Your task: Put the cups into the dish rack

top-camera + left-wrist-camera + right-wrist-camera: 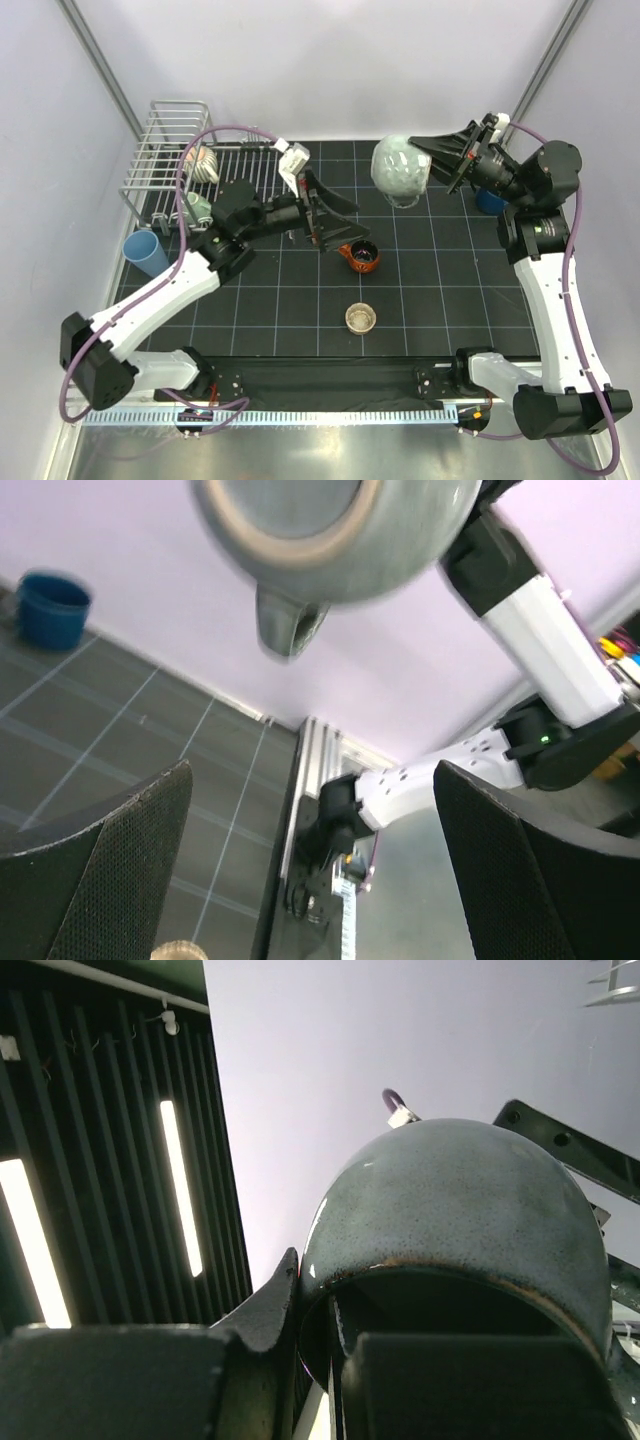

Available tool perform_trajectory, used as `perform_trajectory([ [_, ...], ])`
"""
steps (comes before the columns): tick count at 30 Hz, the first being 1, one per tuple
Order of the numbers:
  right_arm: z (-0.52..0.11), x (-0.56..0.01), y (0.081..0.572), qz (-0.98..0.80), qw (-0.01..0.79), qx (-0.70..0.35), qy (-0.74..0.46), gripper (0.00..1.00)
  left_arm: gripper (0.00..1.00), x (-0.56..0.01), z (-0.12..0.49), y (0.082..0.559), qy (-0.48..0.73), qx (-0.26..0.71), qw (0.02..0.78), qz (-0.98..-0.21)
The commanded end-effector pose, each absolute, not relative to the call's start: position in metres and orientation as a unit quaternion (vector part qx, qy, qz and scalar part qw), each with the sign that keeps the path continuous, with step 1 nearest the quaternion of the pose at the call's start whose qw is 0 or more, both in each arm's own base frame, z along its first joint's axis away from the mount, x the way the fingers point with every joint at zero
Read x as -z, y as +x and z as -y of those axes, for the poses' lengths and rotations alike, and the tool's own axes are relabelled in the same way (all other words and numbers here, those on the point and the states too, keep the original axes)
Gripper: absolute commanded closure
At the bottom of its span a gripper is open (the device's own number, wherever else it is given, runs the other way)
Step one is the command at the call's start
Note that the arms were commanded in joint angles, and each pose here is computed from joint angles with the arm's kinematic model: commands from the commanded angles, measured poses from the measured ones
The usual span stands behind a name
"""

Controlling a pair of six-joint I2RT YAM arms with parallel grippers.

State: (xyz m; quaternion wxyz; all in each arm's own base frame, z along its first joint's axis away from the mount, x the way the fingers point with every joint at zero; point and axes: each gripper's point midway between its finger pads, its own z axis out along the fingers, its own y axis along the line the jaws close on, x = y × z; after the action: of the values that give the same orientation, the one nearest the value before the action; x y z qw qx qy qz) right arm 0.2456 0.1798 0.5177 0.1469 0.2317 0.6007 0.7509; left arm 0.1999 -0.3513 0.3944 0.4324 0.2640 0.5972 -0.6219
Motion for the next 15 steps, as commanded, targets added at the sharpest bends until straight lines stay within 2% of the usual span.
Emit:
perform_trajectory([
  [1,-0.176,-0.572,0.204,-0.550,0.037,-0.798,0.245,0.96,0.00,-0.463,0.354,0.178,0.332,0.668,0.471,-0.471],
  [6,-0.176,-0.584,0.191,-0.546,0.034,-0.804,0.234,0.96,0.01,-0.473,0.368,0.188,0.361,0.662,0.491,-0.435],
  [15,-0.176,-0.602,0.183,-0.526,0.023,-0.822,0.218,0.96,0.24,-0.489,0.383,0.194,0.372,0.675,0.492,-0.405],
])
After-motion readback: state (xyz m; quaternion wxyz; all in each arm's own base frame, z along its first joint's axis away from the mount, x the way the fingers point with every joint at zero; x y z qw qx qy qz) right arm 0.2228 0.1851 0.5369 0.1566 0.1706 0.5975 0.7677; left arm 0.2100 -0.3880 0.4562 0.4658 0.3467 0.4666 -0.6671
